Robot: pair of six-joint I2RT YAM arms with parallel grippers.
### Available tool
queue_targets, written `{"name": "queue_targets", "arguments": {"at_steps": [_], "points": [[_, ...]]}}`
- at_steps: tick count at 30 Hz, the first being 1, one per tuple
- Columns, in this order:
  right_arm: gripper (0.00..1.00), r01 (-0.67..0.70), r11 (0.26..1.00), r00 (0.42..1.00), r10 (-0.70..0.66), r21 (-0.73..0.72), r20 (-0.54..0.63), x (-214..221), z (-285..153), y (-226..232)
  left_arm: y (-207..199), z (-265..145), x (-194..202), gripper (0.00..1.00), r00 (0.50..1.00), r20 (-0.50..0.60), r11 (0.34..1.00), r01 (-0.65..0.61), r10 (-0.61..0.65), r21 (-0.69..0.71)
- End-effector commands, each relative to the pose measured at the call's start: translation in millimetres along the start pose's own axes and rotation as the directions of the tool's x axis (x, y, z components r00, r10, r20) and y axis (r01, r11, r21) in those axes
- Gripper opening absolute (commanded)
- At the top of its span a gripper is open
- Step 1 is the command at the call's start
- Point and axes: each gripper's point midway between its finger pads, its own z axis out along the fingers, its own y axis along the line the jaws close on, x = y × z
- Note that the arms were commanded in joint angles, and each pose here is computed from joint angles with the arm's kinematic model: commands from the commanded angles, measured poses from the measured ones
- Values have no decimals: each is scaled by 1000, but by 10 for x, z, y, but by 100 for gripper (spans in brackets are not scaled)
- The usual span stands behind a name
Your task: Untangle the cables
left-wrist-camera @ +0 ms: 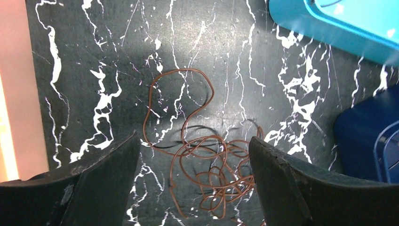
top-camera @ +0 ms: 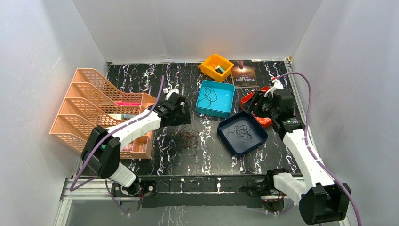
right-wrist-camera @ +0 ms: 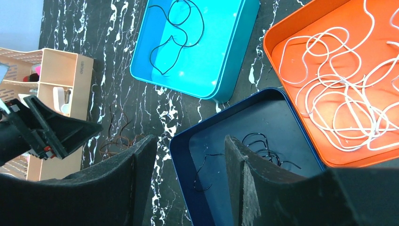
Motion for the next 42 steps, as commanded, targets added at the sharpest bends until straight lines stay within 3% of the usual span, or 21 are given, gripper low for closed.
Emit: {"name": "queue_targets", "arguments": {"at_steps": [1, 9, 15, 24, 39, 42], "points": [[63, 6, 999, 999, -4, -37, 45, -104, -28, 87, -1, 54, -154, 83, 977, 80, 979, 201, -198, -38], [63, 7, 999, 999, -5, -31, 46, -76, -54, 70, -133, 242, -217, 84, 906, 82, 904, 421, -416, -71], [63, 6, 1000, 999, -5, -21, 54, -69, -71, 47, -56, 274, -152, 84, 868, 89, 858, 497, -489, -131], [63, 6, 1000, 998, -6, -17, 55, -75, -81, 46, -49, 366, -134, 70, 786, 116, 767, 618, -608, -170], [63, 17, 1000, 997, -17, 0, 69, -80, -120, 16, -51, 581, -139, 63, 771, 142, 740, 636, -621, -219], [63, 19, 1000, 997, -20, 4, 69, -75, -123, 6, -36, 660, -65, 54, 773, 127, 739, 633, -622, -232]]}}
